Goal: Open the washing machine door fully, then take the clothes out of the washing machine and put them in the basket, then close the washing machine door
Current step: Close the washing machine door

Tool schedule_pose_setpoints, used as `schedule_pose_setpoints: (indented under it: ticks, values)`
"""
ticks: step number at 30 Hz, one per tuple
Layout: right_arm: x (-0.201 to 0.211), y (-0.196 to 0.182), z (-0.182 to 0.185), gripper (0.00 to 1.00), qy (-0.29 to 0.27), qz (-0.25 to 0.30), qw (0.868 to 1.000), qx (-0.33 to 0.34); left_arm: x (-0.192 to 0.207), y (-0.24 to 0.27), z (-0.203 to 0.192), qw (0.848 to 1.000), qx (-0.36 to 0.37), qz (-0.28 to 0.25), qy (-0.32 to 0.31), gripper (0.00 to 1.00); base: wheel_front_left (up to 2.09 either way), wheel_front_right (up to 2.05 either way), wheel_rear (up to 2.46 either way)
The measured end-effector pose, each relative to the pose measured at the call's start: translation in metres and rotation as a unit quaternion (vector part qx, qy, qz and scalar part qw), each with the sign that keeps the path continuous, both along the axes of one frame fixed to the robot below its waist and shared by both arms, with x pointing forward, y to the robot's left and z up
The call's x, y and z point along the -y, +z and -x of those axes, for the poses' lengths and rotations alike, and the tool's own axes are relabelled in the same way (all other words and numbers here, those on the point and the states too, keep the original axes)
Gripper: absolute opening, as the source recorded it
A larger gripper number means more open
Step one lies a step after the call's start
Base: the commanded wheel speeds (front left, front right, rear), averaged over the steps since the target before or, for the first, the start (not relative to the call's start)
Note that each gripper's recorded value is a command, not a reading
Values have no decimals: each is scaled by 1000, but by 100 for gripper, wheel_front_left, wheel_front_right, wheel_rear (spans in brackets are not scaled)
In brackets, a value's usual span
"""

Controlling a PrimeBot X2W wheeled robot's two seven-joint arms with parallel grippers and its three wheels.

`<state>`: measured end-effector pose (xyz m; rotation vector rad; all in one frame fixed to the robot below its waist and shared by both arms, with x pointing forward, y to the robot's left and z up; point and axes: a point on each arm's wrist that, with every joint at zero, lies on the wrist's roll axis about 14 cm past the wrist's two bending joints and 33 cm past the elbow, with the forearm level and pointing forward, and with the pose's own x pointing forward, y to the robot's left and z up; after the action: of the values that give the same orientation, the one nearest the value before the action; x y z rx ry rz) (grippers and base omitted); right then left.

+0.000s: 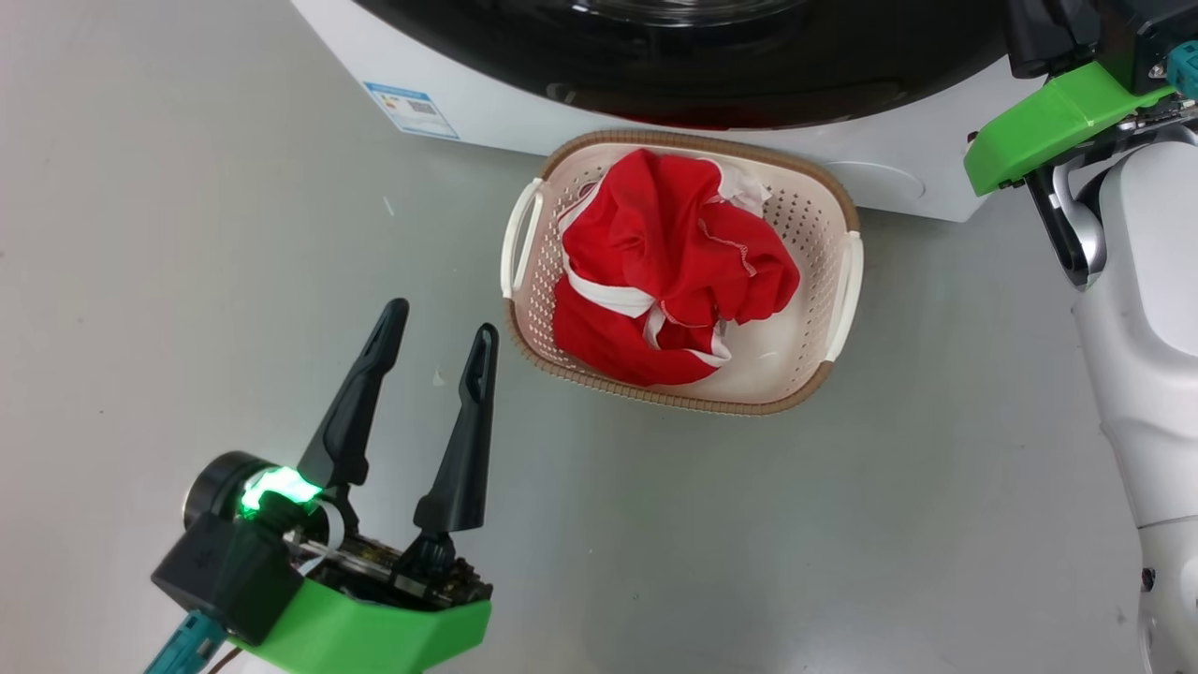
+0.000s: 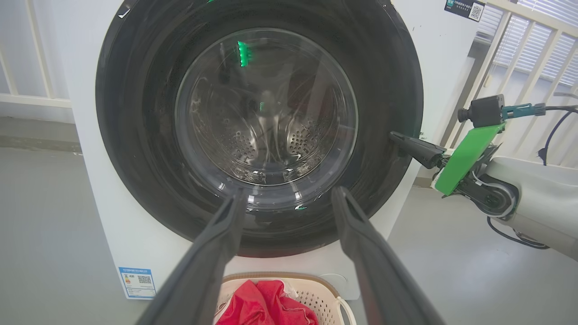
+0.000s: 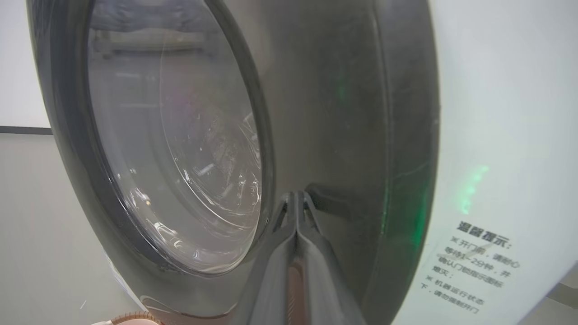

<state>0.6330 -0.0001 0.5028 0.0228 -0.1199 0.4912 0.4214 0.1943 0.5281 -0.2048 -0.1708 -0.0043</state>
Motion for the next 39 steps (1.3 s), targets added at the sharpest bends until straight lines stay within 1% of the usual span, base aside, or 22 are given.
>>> schedule_pose_setpoints:
  ticks: [5,8,9,10,11,12,13,14,19,28,34,35,39]
  values:
    - [4,7,2,0,-4,0,1000,7,5,1,-2,1000,3,7,-8,100,0,0,0]
    - [8,13,4,0,-8,-10,1000,13,9,0,-4,1000,3,11,-13,100,0,0,0]
    - [10,14,6,8,-10,-14,1000,13,10,0,-5,1000,3,12,-16,100,0,0,0]
    - [10,14,7,22,-10,-17,1000,12,12,0,-6,1000,4,14,-18,100,0,0,0]
    - [11,13,10,39,-10,-20,1000,9,13,-1,-6,1000,3,15,-21,100,0,0,0]
    - [10,11,14,65,-9,-23,1000,5,15,-2,-7,1000,2,16,-23,100,0,0,0]
    - [8,8,19,93,-4,-23,1000,1,17,-3,-8,1000,1,17,-26,100,0,0,0]
    - [6,5,24,100,0,-23,1000,-3,19,-4,-9,999,0,19,-29,100,0,0,0]
    - [-3,-2,54,100,21,-33,999,-15,27,-6,-11,999,-2,25,-41,100,0,0,0]
    - [-1,-5,110,100,42,-38,998,-24,30,-7,-13,998,-4,38,-42,100,0,0,0]
    - [24,-1,143,100,14,-45,999,-28,33,-10,-5,998,-12,44,-41,100,0,0,0]
    - [24,-1,143,100,14,-45,999,-28,33,-10,-5,998,-12,44,-41,100,0,0,0]
    - [57,10,155,100,-31,-43,998,-15,38,-4,0,998,-5,47,-47,100,0,0,0]
